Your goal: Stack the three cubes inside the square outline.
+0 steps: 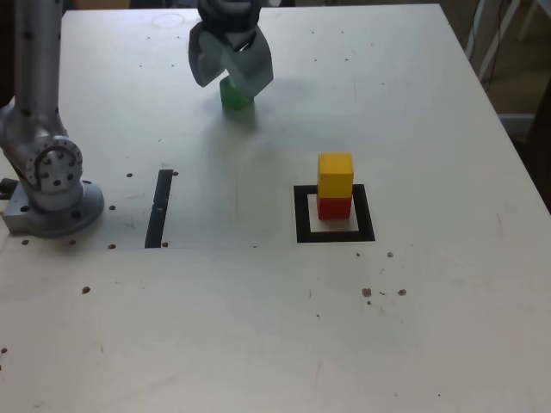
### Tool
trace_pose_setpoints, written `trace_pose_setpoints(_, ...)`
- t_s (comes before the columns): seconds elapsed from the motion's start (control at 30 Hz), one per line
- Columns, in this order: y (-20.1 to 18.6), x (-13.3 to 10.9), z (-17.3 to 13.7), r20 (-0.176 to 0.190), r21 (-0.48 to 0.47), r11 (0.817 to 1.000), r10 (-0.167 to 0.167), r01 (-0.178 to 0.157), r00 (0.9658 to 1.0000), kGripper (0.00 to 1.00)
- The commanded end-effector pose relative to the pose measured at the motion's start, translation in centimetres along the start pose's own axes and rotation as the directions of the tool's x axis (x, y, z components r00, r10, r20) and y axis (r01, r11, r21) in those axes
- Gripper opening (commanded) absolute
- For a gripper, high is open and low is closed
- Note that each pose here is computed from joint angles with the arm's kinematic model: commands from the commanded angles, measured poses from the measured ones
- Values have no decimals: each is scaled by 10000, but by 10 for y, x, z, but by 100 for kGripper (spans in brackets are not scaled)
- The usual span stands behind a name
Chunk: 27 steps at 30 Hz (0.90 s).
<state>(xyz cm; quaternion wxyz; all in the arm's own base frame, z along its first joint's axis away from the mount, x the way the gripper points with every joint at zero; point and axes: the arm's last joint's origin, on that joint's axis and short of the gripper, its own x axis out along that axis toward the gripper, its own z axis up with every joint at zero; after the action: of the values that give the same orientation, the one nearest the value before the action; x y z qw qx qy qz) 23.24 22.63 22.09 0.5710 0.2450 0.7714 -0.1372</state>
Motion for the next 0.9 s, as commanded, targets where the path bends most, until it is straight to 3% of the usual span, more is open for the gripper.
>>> trace_pose_setpoints(0.0,1,3,1,-36,37,10000,-64,64,10000,81)
trace_pose_setpoints(0.13,3,4,2,-20,30,10000,8,-8,10000,72)
trace_pose_setpoints(0.4,4,4,2,9,-9,9999,121,-121,9999,43)
trace_pose_setpoints(0.87,3,8,5,240,13,10000,-64,64,9997,28)
